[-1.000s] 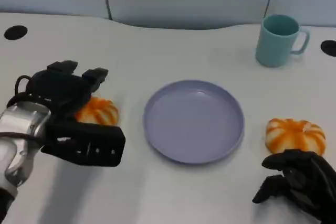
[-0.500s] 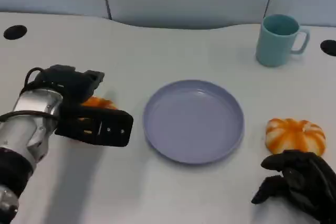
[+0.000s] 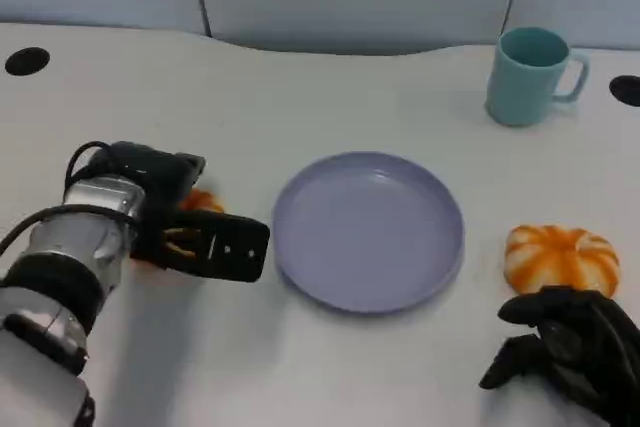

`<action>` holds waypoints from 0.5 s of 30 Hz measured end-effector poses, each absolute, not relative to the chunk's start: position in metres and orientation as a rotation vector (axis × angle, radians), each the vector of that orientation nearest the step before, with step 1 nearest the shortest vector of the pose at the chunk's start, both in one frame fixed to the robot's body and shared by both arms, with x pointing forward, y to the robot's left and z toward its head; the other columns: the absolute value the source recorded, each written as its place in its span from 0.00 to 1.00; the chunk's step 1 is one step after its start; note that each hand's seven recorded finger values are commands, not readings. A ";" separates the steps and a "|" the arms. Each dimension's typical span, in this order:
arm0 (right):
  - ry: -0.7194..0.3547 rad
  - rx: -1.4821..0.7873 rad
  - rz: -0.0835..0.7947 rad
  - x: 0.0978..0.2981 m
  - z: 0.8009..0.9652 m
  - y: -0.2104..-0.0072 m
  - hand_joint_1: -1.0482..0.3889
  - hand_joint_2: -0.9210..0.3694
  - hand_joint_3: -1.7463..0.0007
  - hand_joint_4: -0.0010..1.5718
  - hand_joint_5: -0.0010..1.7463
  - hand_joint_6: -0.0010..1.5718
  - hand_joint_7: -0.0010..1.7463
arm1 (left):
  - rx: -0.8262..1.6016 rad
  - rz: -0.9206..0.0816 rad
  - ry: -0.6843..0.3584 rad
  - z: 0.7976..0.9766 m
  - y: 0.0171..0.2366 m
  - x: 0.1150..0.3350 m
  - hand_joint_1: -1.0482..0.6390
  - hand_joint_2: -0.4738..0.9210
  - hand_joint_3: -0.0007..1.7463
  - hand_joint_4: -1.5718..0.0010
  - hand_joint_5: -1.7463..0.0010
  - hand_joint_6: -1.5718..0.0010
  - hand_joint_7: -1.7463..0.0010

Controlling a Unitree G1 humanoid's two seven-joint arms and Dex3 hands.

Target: Grasp the bread from the table and place it into the plate.

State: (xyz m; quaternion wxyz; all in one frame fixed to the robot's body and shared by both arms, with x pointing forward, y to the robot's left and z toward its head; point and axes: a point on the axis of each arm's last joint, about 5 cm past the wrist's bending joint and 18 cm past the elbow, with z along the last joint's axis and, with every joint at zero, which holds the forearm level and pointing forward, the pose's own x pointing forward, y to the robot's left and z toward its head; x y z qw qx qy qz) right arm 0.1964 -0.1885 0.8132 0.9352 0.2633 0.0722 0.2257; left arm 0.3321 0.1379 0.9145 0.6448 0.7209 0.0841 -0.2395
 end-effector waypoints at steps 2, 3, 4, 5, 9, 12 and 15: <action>0.146 0.541 0.467 0.196 0.813 -0.189 0.08 0.17 1.00 1.00 0.20 0.96 0.00 | 1.634 -0.547 0.200 0.914 0.136 0.333 0.38 0.82 0.01 1.00 1.00 0.94 0.99; 0.146 0.541 0.469 0.196 0.813 -0.189 0.08 0.17 1.00 1.00 0.20 0.96 0.00 | 1.633 -0.546 0.206 0.915 0.135 0.333 0.38 0.82 0.01 1.00 1.00 0.94 0.99; 0.147 0.541 0.468 0.195 0.813 -0.189 0.08 0.17 1.00 1.00 0.20 0.96 0.00 | 1.635 -0.545 0.208 0.916 0.135 0.335 0.38 0.82 0.01 1.00 1.00 0.94 0.99; 0.149 0.541 0.468 0.195 0.812 -0.189 0.08 0.17 1.00 1.00 0.20 0.96 0.00 | 1.639 -0.544 0.209 0.917 0.134 0.335 0.39 0.82 0.01 1.00 1.00 0.93 0.99; 0.149 0.540 0.465 0.193 0.812 -0.190 0.08 0.17 1.00 1.00 0.19 0.96 0.00 | 1.631 -0.543 0.226 0.918 0.133 0.336 0.40 0.84 0.01 1.00 1.00 0.94 1.00; 0.142 0.537 0.467 0.193 0.813 -0.190 0.06 0.17 1.00 1.00 0.19 0.96 0.00 | 1.615 -0.545 0.250 0.915 0.133 0.335 0.40 0.85 0.01 1.00 1.00 0.94 1.00; 0.146 0.540 0.467 0.192 0.813 -0.190 0.06 0.17 1.00 1.00 0.19 0.96 0.00 | 1.613 -0.547 0.263 0.914 0.133 0.335 0.40 0.86 0.01 1.00 1.00 0.94 1.00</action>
